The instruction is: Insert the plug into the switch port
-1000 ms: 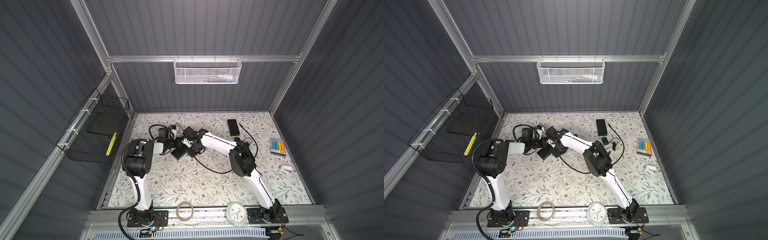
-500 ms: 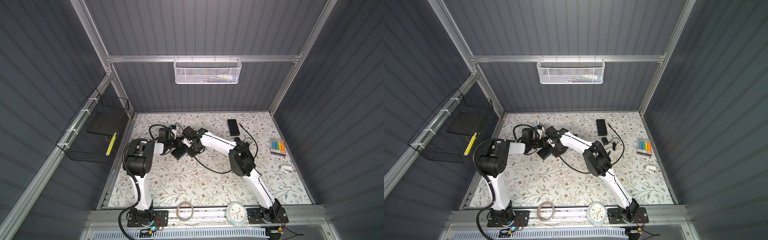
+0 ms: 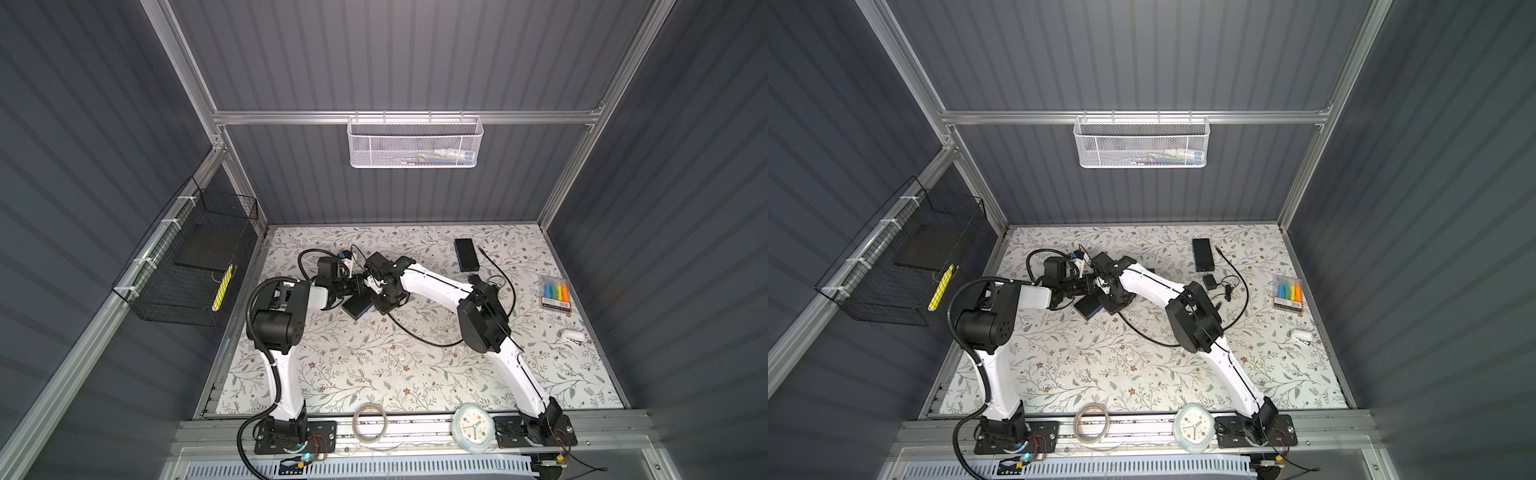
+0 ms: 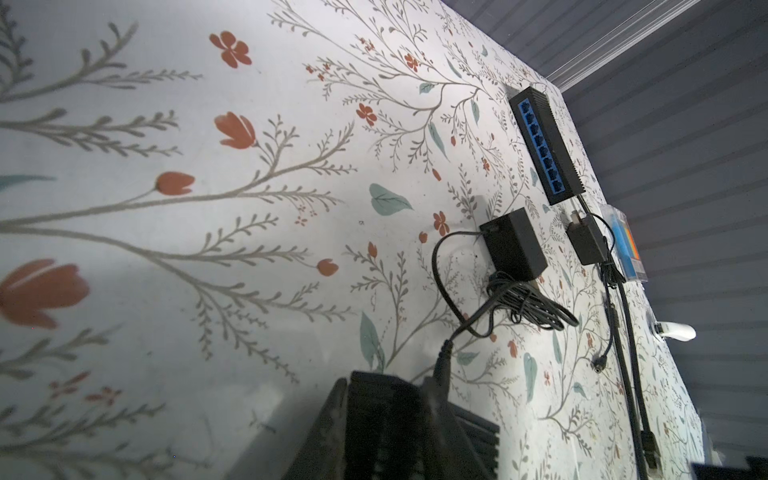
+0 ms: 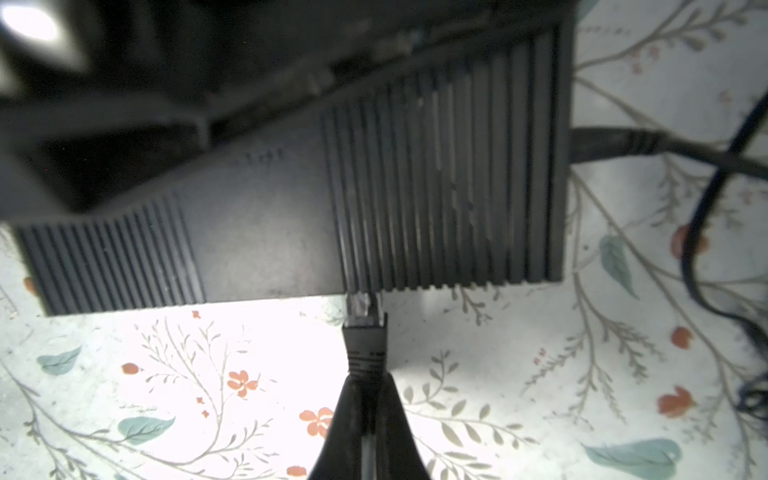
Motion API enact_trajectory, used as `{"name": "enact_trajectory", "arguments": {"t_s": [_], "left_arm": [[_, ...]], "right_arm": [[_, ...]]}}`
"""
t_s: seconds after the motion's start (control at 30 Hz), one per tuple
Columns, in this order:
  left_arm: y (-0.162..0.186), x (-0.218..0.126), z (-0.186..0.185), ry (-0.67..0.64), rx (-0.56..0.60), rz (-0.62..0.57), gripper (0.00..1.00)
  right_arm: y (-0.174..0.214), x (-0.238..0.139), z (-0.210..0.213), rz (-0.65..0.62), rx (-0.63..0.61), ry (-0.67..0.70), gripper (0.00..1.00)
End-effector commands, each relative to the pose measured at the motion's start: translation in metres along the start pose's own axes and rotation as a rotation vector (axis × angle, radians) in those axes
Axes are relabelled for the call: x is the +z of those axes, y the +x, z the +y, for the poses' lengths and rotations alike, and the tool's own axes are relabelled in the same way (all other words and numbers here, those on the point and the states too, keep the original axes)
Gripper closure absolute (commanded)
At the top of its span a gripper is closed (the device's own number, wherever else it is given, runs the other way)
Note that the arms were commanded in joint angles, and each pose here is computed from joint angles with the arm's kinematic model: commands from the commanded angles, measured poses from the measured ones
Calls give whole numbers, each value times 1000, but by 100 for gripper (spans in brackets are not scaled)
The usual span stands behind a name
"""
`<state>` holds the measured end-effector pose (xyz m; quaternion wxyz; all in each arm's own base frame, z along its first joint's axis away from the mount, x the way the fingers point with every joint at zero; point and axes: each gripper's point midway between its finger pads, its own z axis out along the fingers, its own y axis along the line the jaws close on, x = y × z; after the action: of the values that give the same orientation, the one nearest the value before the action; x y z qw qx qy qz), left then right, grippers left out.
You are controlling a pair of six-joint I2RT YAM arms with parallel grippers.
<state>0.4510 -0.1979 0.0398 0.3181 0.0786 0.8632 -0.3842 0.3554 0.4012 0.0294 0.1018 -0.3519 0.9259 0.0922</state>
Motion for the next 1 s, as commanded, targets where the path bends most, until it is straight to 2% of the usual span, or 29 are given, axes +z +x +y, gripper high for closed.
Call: {"name": "enact_trajectory", "arguments": {"t_s": [0.0, 0.13, 0.37, 0.77, 0.97], "left_arm": [[127, 13, -9, 26, -230, 366, 70], [129, 15, -9, 30, -233, 366, 70], [132, 14, -10, 36, -241, 366, 71], [136, 18, -14, 51, -240, 370, 71], [122, 17, -20, 58, -227, 350, 70]], "right_arm": [[-120, -51, 27, -479, -37, -71, 100], [-124, -55, 31, -493, -35, -80, 100], [-120, -40, 31, -473, -27, -82, 100], [-133, -54, 35, -517, -34, -86, 100], [-125, -52, 31, -494, -44, -66, 100]]}}
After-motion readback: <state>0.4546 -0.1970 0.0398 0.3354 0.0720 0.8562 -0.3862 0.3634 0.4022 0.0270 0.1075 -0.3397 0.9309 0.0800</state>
